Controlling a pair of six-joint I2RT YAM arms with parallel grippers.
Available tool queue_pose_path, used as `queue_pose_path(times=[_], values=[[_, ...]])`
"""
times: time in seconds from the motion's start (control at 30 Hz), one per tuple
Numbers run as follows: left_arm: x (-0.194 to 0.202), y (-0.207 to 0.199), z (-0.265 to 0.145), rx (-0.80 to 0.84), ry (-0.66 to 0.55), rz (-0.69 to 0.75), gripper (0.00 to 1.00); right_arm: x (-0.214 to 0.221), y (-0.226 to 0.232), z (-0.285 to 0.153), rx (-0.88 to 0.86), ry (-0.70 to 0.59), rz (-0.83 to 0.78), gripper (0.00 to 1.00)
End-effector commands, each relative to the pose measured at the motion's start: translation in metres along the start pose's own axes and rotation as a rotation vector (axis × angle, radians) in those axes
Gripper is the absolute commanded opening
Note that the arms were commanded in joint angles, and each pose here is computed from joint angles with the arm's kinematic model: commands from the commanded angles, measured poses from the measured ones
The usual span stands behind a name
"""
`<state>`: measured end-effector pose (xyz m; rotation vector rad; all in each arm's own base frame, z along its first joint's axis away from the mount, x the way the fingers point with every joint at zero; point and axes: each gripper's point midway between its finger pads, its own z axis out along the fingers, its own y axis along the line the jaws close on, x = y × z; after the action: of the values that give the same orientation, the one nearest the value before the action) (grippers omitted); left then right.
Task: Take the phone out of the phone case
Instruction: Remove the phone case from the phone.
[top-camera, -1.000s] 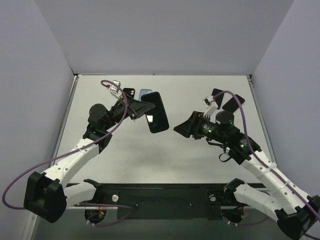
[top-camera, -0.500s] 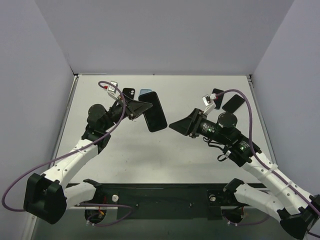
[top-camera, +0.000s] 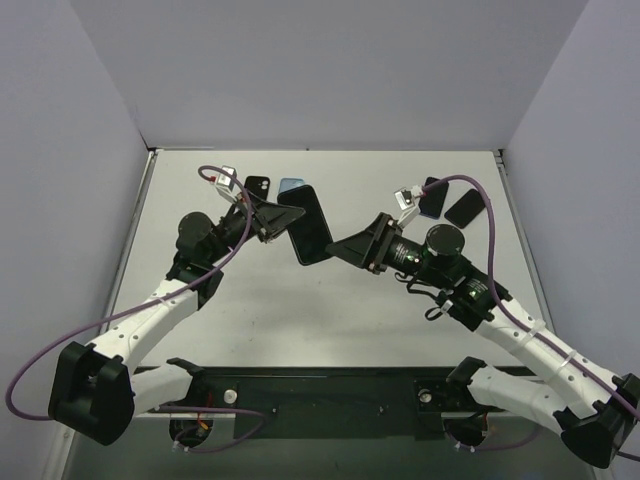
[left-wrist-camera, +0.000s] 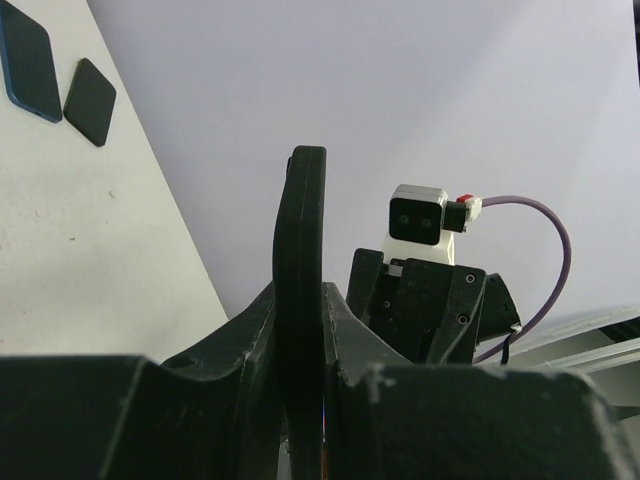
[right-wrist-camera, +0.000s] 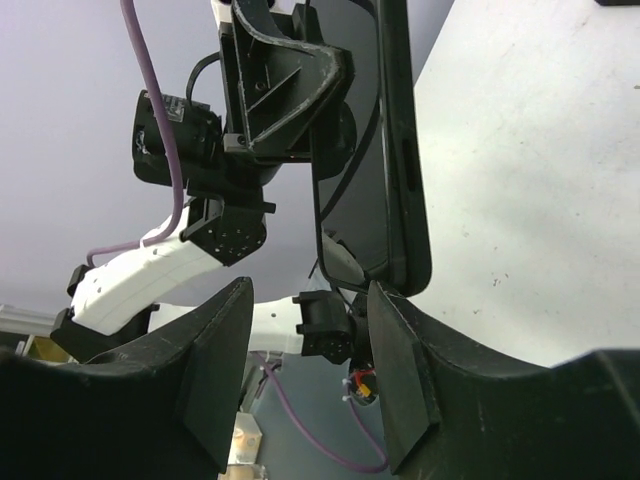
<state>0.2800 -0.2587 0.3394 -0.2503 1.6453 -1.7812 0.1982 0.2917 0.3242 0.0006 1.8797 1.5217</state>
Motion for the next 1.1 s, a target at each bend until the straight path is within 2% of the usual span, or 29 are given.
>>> queue_pose_path(times=[0.0,0.17,0.6,1.07], values=[[-0.009,-0.040,-0.004,0.143,-0.038,0.030,0.00,-0.014,0.004,-0.010,0.008,-0.069,-0.042,0.46],[-0.009,-0.042,-0.004,0.156,-0.037,0.019,0.00,-0.018,0.001,-0.013,0.021,-0.081,-0.052,0.48],[-0.008,-0.039,-0.002,0.162,-0.028,-0.003,0.00,-0.015,0.026,-0.008,-0.090,-0.049,-0.037,0.47],[-0.007,-0.049,-0.007,0.228,-0.027,-0.078,0.00,-0.012,0.009,-0.003,-0.041,-0.045,-0.036,0.47]])
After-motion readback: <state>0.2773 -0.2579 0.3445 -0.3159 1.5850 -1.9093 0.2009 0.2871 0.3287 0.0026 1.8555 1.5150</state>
